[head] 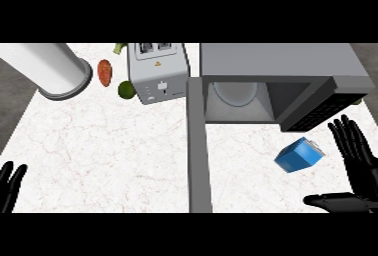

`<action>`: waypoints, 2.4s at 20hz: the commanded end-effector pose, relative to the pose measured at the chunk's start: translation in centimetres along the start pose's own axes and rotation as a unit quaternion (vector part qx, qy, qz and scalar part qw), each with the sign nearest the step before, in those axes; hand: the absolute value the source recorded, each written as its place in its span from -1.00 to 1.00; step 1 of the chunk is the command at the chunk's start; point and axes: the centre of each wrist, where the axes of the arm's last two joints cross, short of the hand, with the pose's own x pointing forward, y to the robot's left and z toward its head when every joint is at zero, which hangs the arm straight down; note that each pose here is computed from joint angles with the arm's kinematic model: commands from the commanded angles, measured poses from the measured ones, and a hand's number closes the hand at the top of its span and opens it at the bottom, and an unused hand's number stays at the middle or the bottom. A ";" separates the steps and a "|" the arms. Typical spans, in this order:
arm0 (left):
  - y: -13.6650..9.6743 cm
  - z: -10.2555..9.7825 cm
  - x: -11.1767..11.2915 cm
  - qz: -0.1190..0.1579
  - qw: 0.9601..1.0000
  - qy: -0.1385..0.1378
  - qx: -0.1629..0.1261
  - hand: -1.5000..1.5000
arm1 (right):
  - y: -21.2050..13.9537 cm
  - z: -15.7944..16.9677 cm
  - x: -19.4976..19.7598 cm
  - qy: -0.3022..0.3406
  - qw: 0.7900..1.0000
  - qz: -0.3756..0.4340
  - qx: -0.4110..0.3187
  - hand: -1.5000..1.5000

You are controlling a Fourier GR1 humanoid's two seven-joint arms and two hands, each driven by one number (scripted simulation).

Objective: Pick up the milk, place it into the microwave and close the microwave

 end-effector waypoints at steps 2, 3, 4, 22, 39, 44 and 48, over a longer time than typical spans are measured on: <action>-0.3 -0.7 0.0 0.003 1.000 -0.010 0.001 -1.00 | 0.3 -1.3 -3.8 0.014 1.000 0.015 0.011 -1.00; -1.0 -1.1 -0.7 0.012 1.000 0.009 -0.005 -1.00 | -2.6 0.0 -3.5 0.012 1.000 0.007 0.004 -1.00; -0.3 -0.2 -1.0 0.001 1.000 0.002 -0.001 -1.00 | -1.7 -1.4 -2.5 0.026 0.999 0.020 0.019 -1.00; 0.0 0.7 -0.6 0.012 1.000 -0.005 0.003 -1.00 | -2.1 -0.6 -9.9 0.076 0.996 0.033 0.035 -1.00; 0.1 1.1 -0.2 0.011 1.000 -0.002 -0.002 -1.00 | -1.1 1.4 -11.8 0.077 0.996 -0.022 0.039 -1.00; 1.4 0.8 0.4 0.011 1.000 -0.001 0.003 -1.00 | -1.7 0.2 -11.5 0.064 0.995 -0.066 0.025 -1.00; 0.7 0.9 -0.2 0.015 1.000 0.007 -0.002 -1.00 | -0.2 0.7 -12.0 0.058 0.991 -0.114 0.032 1.00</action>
